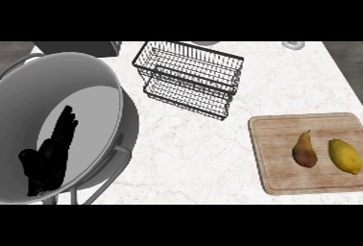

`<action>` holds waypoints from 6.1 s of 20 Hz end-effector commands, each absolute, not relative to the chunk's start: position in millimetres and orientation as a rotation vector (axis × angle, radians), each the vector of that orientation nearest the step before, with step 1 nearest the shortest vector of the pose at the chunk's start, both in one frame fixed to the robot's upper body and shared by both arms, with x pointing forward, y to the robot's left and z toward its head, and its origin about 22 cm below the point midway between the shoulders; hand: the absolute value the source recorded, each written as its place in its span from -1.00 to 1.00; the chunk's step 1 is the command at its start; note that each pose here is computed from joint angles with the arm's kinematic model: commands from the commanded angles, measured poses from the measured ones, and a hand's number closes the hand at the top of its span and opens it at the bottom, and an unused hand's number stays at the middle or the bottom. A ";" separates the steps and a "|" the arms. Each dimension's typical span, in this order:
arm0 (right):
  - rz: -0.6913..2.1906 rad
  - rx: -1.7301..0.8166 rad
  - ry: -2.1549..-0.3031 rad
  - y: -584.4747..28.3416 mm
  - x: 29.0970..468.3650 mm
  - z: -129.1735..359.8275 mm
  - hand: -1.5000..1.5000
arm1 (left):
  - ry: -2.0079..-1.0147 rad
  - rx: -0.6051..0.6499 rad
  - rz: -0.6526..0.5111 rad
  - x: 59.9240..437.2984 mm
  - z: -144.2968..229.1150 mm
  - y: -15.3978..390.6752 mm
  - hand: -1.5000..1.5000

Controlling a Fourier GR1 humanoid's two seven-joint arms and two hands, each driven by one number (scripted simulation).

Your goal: Pick the lemon from the cutting board and place it in the tiered basket

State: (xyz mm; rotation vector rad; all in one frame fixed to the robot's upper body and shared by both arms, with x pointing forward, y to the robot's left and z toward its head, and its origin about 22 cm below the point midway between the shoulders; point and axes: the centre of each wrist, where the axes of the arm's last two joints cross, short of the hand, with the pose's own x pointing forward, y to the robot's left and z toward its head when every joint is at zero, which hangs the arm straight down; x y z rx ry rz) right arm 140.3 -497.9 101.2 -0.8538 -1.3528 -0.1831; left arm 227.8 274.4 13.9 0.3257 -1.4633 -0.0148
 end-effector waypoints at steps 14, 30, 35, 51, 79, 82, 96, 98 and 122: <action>0.211 -1.110 -0.841 -421.0 164.8 140.1 -1.00 | -1.315 0.245 -0.027 216.8 -31.2 257.5 0.00; 0.348 -1.087 -0.568 -375.9 201.5 124.4 -1.00 | -1.295 0.231 -0.036 210.6 -41.6 250.0 0.00; 0.369 -1.074 -0.593 -361.5 209.9 100.2 -1.00 | -1.286 0.244 -0.036 216.5 -46.7 244.7 0.00; 0.429 -0.988 -0.381 -369.7 242.1 85.3 -1.00 | -1.315 0.262 -0.040 218.6 -41.9 244.5 0.00; 0.466 -0.893 -0.433 -390.5 251.1 33.5 1.00 | -1.321 0.266 -0.014 222.8 -41.0 248.4 0.00; 0.564 -0.978 -0.412 -393.1 244.6 14.6 1.00 | -1.308 0.250 -0.024 219.5 -36.7 247.0 0.00; 0.943 -0.900 -0.998 -188.7 243.9 48.9 1.00 | -1.308 0.256 -0.016 221.4 -36.0 253.8 0.00; 0.801 -0.836 -1.081 -174.6 235.6 73.0 1.00 | -1.292 0.269 -0.006 214.7 -36.8 261.4 0.00; 0.490 -1.074 -1.502 -172.1 219.8 282.6 1.00 | -1.291 0.234 -0.039 220.0 -28.9 236.6 0.00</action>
